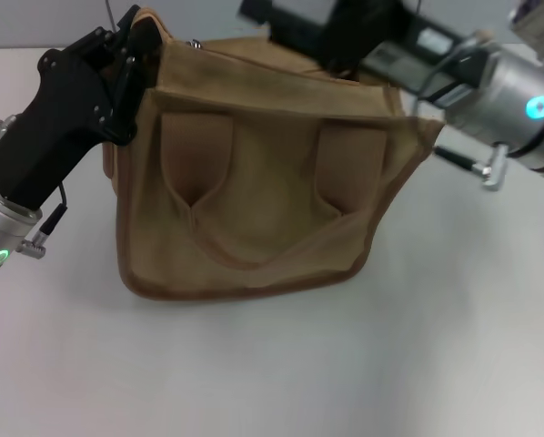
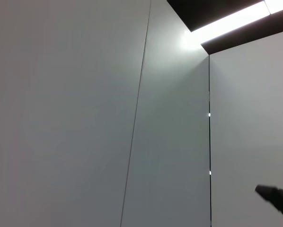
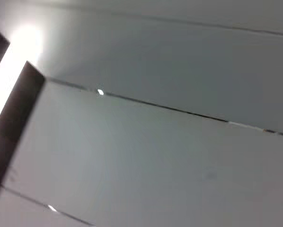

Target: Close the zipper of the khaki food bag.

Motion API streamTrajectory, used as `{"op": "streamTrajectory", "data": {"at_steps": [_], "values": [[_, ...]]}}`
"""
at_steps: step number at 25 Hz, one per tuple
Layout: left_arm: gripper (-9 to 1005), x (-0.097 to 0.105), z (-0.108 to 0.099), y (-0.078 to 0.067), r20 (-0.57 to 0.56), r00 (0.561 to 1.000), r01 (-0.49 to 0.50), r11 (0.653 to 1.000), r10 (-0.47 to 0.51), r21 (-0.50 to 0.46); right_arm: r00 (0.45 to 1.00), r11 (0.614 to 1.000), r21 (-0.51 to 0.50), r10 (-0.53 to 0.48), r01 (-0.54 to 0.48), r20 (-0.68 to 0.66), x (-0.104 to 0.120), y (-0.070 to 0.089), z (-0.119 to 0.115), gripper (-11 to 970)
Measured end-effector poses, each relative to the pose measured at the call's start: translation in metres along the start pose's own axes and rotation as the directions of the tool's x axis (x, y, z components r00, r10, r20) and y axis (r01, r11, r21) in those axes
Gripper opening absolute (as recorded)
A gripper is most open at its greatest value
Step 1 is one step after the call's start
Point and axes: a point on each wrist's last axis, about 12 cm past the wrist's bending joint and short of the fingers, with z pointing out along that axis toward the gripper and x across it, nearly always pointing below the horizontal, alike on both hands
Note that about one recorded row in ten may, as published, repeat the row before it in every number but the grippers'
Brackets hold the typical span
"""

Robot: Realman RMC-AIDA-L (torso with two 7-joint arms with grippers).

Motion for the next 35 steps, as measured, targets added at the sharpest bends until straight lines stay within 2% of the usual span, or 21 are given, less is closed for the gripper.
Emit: {"op": "streamTrajectory", "data": {"at_steps": [1,4,5,6,8,12,25,35], "values": [[76,0.0,0.0,0.0,0.0,1.0,0.0,1.0,0.0,0.0,1.0,1.0,0.0,0.0,0.0,0.0,0.0,0.0,0.0,788],[76,0.0,0.002,0.0,0.002,1.0,0.0,1.0,0.0,0.007,0.977,0.977,-0.009,0.212,-0.212,-0.002,-0.001,0.002,-0.001,788],[76,0.0,0.005,0.0,0.005,1.0,0.001,1.0,-0.001,0.013,0.948,0.948,0.025,0.317,-0.317,-0.012,0.001,-0.002,0.002,788],[76,0.0,0.005,0.0,0.005,1.0,0.001,1.0,-0.001,0.013,0.948,0.948,0.025,0.317,-0.317,-0.012,0.001,-0.002,0.002,788],[76,0.0,0.006,0.0,0.007,1.0,0.002,1.0,-0.002,0.016,0.924,0.92,0.098,0.383,-0.38,-0.015,0.006,-0.011,0.006,788],[76,0.001,0.011,-0.001,0.014,1.0,0.009,1.0,-0.009,0.025,0.925,0.916,0.14,0.379,-0.375,-0.005,0.006,-0.016,0.009,788],[76,0.001,0.01,-0.001,0.014,1.0,0.012,1.0,-0.012,0.019,0.947,0.938,0.135,0.32,-0.321,0.029,0.002,-0.017,0.003,788],[76,0.002,0.012,-0.001,0.013,1.0,0.016,1.0,-0.016,0.025,0.961,0.947,0.167,0.273,-0.275,0.039,-0.003,-0.02,0.009,788]]}}
